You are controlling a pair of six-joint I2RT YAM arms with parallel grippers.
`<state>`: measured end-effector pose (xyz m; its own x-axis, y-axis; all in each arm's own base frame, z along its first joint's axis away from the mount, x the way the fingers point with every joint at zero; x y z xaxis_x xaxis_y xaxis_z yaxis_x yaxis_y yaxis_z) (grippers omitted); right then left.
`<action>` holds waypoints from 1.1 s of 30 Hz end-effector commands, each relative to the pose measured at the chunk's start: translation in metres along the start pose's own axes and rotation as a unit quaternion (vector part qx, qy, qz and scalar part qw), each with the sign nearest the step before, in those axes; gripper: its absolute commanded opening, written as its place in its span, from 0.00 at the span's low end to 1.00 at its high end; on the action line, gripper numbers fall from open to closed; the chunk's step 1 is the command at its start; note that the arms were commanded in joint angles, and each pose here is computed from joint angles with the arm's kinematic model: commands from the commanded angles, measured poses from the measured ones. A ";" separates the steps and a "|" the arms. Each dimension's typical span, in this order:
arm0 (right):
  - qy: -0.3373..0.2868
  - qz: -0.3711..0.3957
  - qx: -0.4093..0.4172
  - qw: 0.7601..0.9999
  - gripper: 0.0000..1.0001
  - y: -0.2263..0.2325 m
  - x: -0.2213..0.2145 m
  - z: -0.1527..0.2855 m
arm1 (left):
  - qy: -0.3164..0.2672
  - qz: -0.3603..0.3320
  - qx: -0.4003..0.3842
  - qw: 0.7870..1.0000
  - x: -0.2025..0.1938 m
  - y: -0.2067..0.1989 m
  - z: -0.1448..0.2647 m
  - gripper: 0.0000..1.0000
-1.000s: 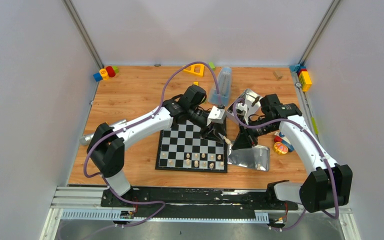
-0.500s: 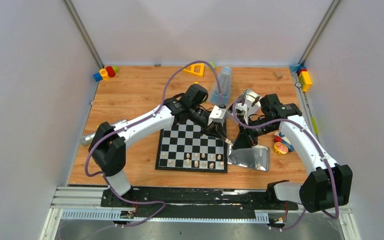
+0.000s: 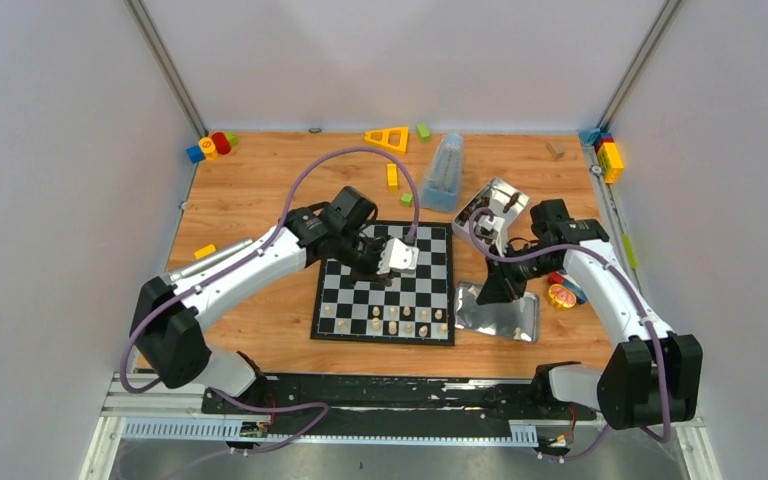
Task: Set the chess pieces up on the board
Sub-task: Place the chess piece on the chessboard.
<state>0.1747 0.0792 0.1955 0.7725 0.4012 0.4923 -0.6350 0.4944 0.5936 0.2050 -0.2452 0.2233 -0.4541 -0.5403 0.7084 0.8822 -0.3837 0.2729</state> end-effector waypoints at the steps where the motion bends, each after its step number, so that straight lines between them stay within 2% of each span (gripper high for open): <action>1: -0.027 0.015 -0.023 0.999 0.00 -0.009 0.001 0.006 | 0.158 0.021 0.004 0.987 -0.040 -0.029 0.015 0.00; 5: -0.029 0.005 -0.032 0.999 0.00 -0.014 -0.004 0.006 | 0.213 0.058 -0.006 0.975 -0.060 -0.045 0.015 0.01; 9: -0.024 -0.002 -0.038 0.999 0.00 -0.017 -0.010 0.005 | 0.239 0.087 -0.011 0.967 -0.073 -0.056 0.010 0.03; 21: -0.020 -0.008 -0.044 0.999 0.00 -0.021 -0.015 0.003 | 0.267 0.113 -0.030 0.957 -0.094 -0.068 -0.003 0.08; 33: -0.014 -0.014 -0.046 0.999 0.00 -0.023 -0.021 -0.001 | 0.264 0.126 -0.037 0.956 -0.102 -0.068 -0.015 0.11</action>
<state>0.1711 0.0605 0.1686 0.8163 0.3652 0.4476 -0.5755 0.5815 0.5751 0.1867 -0.1696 0.1247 -0.2529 -0.9223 0.2923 0.9674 -0.2449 0.0643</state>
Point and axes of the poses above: each gripper's point midway between its finger pads, its own z axis back along the fingers, its own y axis along the line the jaws close on, x = y × z, the point moved 8 cm from there along z, back along the fingers, and after that the axes turned 15 degrees about -z, right-handed, at the moved point
